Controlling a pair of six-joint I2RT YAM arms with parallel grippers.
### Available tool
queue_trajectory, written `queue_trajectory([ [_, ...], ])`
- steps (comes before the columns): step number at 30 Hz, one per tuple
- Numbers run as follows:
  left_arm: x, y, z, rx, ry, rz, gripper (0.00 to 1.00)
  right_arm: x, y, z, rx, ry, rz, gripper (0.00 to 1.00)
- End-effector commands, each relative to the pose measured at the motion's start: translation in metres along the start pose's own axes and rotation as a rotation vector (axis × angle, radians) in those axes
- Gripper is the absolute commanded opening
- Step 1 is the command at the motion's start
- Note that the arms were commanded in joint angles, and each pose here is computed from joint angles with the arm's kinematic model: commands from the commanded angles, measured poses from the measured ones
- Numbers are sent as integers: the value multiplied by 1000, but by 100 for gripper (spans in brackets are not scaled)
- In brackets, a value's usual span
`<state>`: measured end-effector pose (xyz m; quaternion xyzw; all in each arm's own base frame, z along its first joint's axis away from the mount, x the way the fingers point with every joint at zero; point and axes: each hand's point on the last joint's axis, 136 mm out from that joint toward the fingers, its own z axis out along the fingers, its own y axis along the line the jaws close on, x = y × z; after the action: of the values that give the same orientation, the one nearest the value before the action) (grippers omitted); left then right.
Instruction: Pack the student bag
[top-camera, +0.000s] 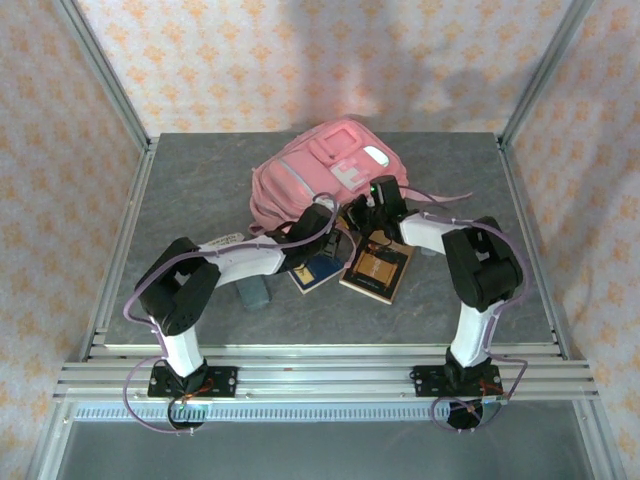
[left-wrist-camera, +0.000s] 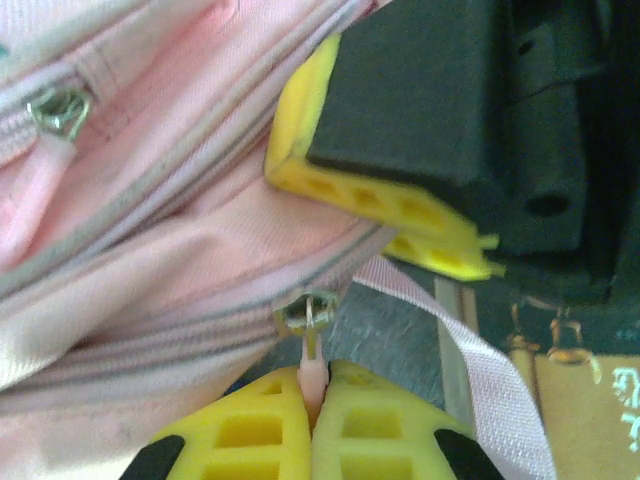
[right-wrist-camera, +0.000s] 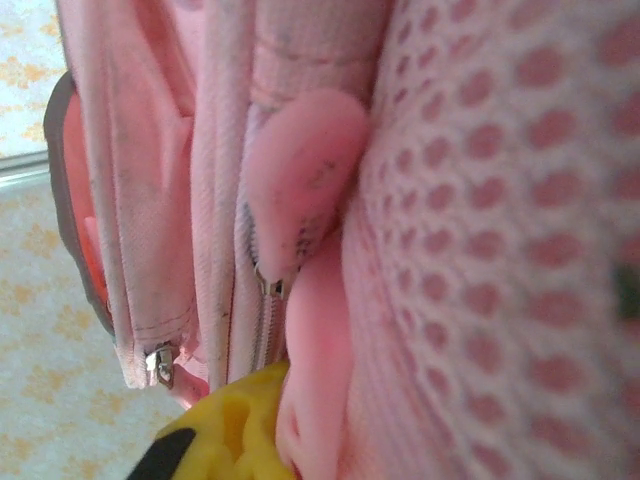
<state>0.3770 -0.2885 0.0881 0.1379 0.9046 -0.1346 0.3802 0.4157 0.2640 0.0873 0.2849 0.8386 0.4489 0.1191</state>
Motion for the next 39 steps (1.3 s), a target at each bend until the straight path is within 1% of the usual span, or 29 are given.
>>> queue_trajectory([
  [1, -13, 16, -21, -39, -60, -42, 0, -26, 11, -9, -52, -86, -11, 0],
  [5, 1, 62, -27, -121, -43, -120, 0, -44, 4, -34, -60, -145, 6, 0],
  [9, 9, 118, -38, -201, -56, -245, 0, -56, -3, -54, -59, -192, 17, 0],
  [11, 12, 135, -42, -219, -59, -288, 0, -56, -3, -56, -61, -187, 12, 0],
  [12, 12, 138, -43, -223, -59, -293, 0, -53, -1, -54, -69, -175, 6, 0],
  [15, 8, 131, -47, -185, -60, -294, 0, -44, 13, -49, -115, -122, -26, 0],
  [18, 5, 124, -57, -167, -82, -291, 0, -32, 40, -42, -162, -52, -105, 0],
  [24, 6, 125, -86, -174, -109, -286, 0, 5, 100, -29, -255, 114, -280, 0],
  [27, 4, 124, -101, -168, -131, -281, 0, 12, 118, -31, -293, 166, -334, 0],
  [29, 3, 119, -109, -147, -141, -278, 0, 3, 117, -33, -277, 152, -338, 0],
  [33, -2, 97, -113, -85, -163, -258, 0, -49, 90, -42, -217, 50, -263, 0],
  [36, -9, 69, -104, -17, -160, -235, 0, -82, 70, -40, -161, -3, -202, 0],
  [39, -16, 41, -88, 29, -150, -207, 0, -109, 52, -35, -83, -69, -157, 0],
])
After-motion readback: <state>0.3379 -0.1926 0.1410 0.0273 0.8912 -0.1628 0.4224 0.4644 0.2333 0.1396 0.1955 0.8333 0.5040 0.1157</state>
